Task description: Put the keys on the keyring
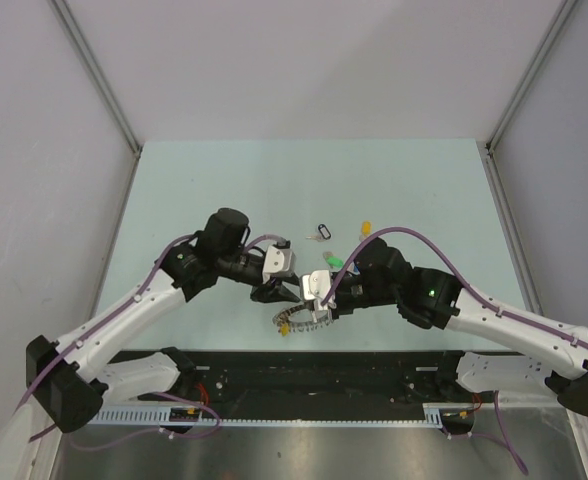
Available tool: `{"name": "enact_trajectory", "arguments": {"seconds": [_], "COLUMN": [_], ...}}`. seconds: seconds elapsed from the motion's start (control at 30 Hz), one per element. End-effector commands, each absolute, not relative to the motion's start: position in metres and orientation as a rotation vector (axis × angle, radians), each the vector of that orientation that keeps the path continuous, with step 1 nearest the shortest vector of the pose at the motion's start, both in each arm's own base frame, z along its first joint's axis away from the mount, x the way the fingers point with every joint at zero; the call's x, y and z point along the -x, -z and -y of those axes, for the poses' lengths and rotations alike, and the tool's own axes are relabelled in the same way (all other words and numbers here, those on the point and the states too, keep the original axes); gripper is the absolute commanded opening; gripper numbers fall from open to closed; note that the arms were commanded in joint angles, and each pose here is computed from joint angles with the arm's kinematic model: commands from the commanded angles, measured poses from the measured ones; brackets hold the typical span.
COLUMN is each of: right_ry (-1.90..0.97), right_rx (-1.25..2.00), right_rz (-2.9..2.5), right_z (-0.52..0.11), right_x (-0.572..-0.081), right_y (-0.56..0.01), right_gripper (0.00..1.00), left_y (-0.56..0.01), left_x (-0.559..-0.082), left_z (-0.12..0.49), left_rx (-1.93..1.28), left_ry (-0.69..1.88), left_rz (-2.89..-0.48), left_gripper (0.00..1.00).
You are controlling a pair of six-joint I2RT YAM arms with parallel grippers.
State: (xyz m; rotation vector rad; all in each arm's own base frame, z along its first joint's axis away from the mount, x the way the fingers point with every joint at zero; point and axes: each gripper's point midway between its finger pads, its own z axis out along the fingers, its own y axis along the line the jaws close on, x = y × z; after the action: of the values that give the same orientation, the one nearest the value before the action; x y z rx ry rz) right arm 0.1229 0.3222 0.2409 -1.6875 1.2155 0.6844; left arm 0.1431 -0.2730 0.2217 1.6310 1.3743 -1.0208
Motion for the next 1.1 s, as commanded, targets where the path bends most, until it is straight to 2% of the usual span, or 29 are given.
{"name": "enact_trajectory", "arguments": {"seconds": [0.0,0.57,0.7,1.07], "right_ry": [-0.693,-0.683,-0.683,-0.700], "right_rx": [1.638,1.628,1.627,1.637], "right_rz": [-1.113,-1.133,-1.132,-1.123], "right_z": [-0.330,-0.331,-0.332,-0.330], "right_x": [-0.125,-0.129,-0.129,-0.124], "right_y": [-0.278,-0.275,-0.276,-0.276], "right_gripper": [0.00,0.00,0.00,0.00], "left_y": [-0.234,-0.225,-0.228,-0.229], "left_x": [-0.121,-0.117,-0.120,-0.134], "left_z": [0.279,0.280,0.281,0.276], "left_rx": [-1.688,-1.512,-1.467,-1.458], "left_ry": [1.183,1.196,1.186,1.059], "left_rz": [-1.248,-1.344,-1.340,-1.370], "left_gripper": [0.42,0.47,0.51,0.55]}}
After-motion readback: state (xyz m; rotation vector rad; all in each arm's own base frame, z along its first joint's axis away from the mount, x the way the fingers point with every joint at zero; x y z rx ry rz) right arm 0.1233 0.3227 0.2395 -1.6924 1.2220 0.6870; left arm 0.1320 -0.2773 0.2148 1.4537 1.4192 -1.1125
